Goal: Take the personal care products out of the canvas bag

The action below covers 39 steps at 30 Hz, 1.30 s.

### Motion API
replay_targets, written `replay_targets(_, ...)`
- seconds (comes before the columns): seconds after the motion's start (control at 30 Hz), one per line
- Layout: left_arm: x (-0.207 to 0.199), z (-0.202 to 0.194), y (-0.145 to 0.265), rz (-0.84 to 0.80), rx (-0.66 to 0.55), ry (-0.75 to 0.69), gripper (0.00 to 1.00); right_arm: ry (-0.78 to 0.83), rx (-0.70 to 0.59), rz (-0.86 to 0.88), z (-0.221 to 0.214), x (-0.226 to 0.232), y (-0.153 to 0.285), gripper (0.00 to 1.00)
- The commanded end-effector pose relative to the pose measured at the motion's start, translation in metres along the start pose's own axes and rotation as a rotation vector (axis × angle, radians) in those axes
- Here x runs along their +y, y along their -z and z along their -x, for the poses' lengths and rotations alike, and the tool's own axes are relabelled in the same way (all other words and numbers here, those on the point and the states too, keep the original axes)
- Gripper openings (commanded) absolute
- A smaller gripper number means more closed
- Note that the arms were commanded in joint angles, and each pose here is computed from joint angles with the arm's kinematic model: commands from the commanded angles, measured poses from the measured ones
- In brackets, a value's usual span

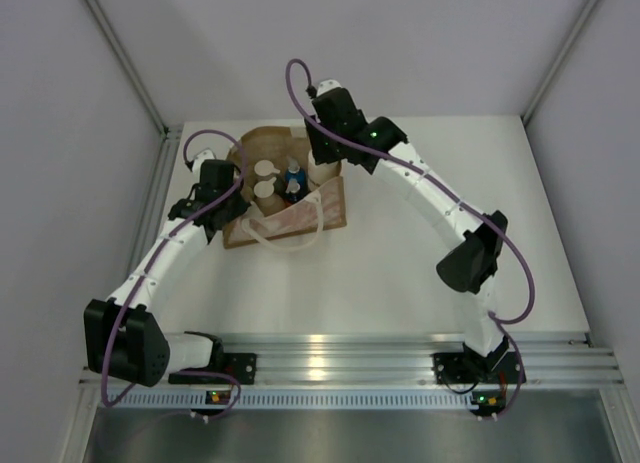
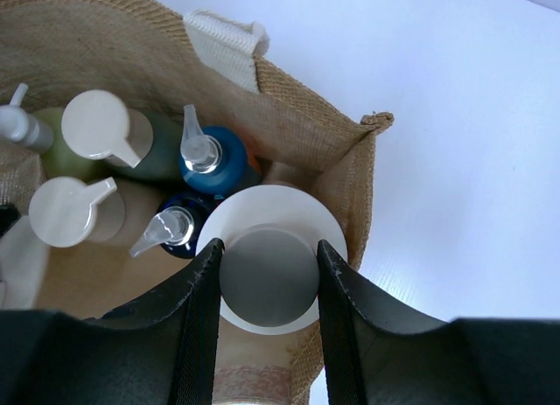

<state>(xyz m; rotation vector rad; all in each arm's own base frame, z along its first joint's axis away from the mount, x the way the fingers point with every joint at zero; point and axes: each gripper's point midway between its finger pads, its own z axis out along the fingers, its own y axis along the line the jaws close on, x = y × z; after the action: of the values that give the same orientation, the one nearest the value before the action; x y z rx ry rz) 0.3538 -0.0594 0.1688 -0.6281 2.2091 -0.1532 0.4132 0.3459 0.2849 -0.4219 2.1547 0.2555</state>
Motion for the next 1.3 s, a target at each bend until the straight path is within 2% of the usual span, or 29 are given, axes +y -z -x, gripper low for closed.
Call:
replay_targets(0.0,0.036,-0.028,-0.006,0.142,0.095,-0.085,0.00,-0.021,-0.294,0.074,0.093,-0.007,0.073,0.00)
replay_targets(0.13,0.037,-0.028,-0.006,0.148,0.093,-0.089,0.00,0.044,-0.349,0.180,0.107,0.007,0.099,0.00)
replay_targets(0.37,0.037,-0.025,-0.003,0.143,0.079,-0.090,0.00,0.012,-0.522,0.141,0.151,-0.017,0.164,0.00)
replay_targets(0.57,0.038,-0.019,0.002,0.145,0.051,-0.091,0.00,-0.115,-0.646,0.127,0.177,-0.055,0.219,0.00)
replay_targets(0.7,0.036,-0.013,0.007,0.132,0.031,-0.083,0.00,-0.171,-0.700,0.038,0.180,-0.099,0.250,0.00)
replay_targets(0.77,0.036,-0.009,0.011,0.132,0.018,-0.082,0.00,-0.163,-0.674,0.008,0.172,-0.110,0.245,0.00)
replay_targets(0.9,0.037,-0.003,0.019,0.128,-0.002,-0.088,0.00,-0.082,-0.566,-0.156,0.138,-0.147,0.215,0.00)
replay_targets(1.03,0.035,0.002,0.027,0.110,-0.018,-0.094,0.00,-0.066,-0.429,-0.288,0.091,-0.182,0.160,0.00)
replay_targets(1.1,0.034,0.004,0.030,0.099,-0.026,-0.101,0.00,-0.108,-0.498,-0.301,0.096,-0.199,0.157,0.00)
replay_targets(1.13,0.032,0.007,0.032,0.093,-0.034,-0.102,0.00,-0.113,-0.467,-0.308,0.078,-0.206,0.137,0.00)
replay_targets(1.2,0.029,0.008,0.034,0.073,-0.030,-0.111,0.00,-0.140,-0.540,-0.315,0.085,-0.217,0.131,0.00)
replay_targets(1.27,0.025,0.010,0.037,0.053,-0.034,-0.107,0.00,-0.131,-0.535,-0.302,0.070,-0.220,0.105,0.00)
